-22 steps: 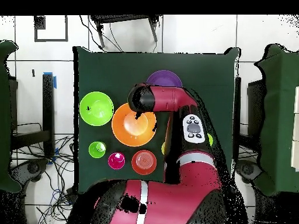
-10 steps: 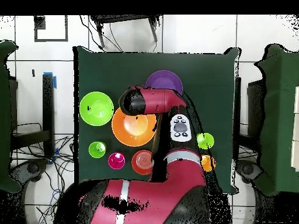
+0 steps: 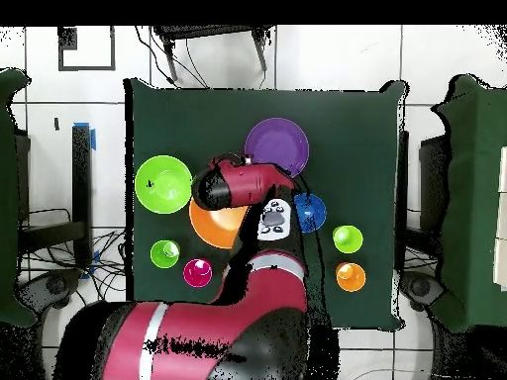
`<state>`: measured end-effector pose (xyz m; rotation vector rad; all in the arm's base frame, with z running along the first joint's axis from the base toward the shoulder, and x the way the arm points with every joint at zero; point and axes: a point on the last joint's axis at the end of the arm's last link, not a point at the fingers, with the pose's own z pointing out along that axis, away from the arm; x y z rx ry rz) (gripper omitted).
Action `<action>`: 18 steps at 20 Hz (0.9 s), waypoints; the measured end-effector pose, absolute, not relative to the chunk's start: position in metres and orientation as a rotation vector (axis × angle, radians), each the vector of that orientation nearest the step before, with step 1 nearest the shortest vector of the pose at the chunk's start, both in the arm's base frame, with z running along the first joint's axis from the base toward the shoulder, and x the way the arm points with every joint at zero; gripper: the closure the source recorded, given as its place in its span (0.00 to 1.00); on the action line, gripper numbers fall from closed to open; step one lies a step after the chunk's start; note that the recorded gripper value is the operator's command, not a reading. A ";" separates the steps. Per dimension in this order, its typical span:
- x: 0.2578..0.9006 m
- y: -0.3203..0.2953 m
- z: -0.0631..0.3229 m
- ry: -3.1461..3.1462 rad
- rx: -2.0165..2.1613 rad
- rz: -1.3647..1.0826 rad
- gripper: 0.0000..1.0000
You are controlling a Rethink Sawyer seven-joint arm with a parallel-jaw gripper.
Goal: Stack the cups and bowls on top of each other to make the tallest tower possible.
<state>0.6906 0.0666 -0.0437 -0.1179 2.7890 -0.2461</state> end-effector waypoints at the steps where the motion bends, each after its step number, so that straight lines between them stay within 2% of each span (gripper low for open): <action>1: 0.689 0.066 -0.046 2.775 -0.138 -0.268 0.00; 8: 0.686 0.060 -0.049 2.641 -0.238 -0.384 0.00; 9: 0.685 0.055 -0.049 2.617 -0.255 -0.404 1.00; 18: 0.685 0.040 -0.050 2.592 -0.255 -0.427 1.00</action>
